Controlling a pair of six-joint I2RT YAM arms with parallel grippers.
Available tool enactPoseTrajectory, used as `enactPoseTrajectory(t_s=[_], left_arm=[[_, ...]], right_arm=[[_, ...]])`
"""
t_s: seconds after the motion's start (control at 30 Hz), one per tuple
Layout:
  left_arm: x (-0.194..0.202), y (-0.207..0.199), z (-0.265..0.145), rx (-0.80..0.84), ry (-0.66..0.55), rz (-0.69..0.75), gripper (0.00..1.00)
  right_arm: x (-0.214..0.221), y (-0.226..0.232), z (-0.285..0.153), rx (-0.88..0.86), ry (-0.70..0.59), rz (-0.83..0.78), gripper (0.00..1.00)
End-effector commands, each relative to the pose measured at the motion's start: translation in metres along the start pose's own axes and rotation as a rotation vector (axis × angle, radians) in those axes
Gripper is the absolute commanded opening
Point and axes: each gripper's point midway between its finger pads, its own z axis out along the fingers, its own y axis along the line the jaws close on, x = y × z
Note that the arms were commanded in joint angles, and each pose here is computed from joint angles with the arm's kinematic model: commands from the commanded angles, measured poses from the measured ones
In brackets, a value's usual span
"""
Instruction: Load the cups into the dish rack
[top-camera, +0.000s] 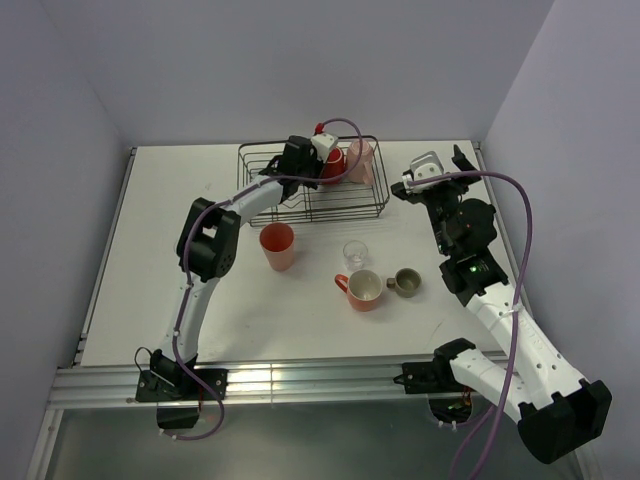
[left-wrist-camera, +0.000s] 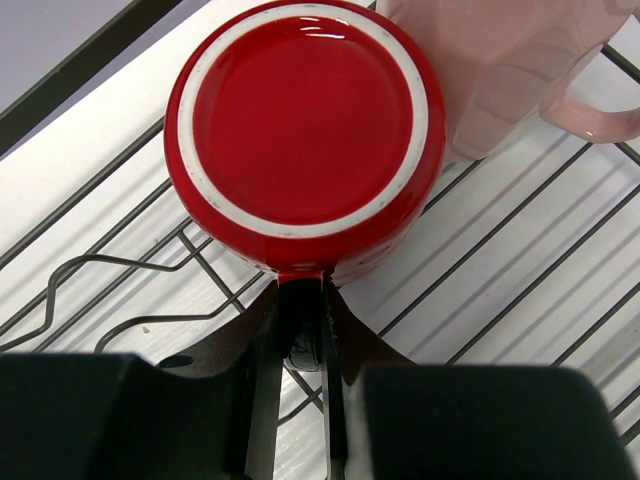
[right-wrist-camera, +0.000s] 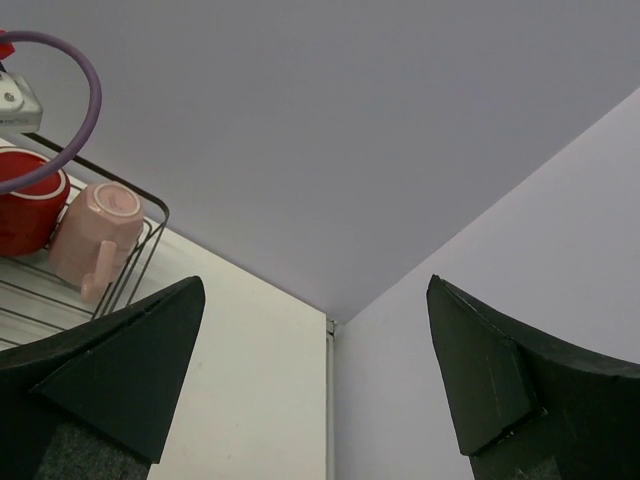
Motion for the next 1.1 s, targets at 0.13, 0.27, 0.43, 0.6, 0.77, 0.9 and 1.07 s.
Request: enactPoseTrajectory(t_s=[0.13, 0.27, 0.43, 0.6, 0.77, 0.9, 1.07], left_arm=[[-0.057, 0.016, -0.013, -0.07, -0.176, 0.019, 0.0], [-0.06, 0.022, -0.014, -0.105, -0.173, 0.013, 0.03], [-0.057, 0.028, -0.015, -0.135, -0.154, 0.011, 0.1], [-0.06, 0.028, -0.021, -0.134, -0.168, 0.018, 0.19], [-0.068, 0.028, -0.028, -0.135, -0.187, 0.016, 0.24], [-0.073, 0.029, -0.032, -0.137, -0.2, 0.019, 0.31], [-0.079, 0.032, -0.036, -0.156, -0.213, 0.017, 0.39]], right_arm=[[-0.006, -0.005, 0.003, 0.01, -0.011, 0.026, 1.0], [-0.007, -0.005, 0.004, 0.005, -0.013, 0.03, 1.0], [-0.01, -0.005, 0.004, 0.0, -0.019, 0.035, 1.0], [-0.011, -0.005, 0.004, -0.002, -0.021, 0.036, 1.0], [-0.012, -0.005, 0.005, -0.007, -0.023, 0.038, 1.0], [-0.013, -0.006, 0.005, -0.007, -0.023, 0.036, 1.0], [-0.014, -0.005, 0.005, -0.011, -0.025, 0.045, 1.0]])
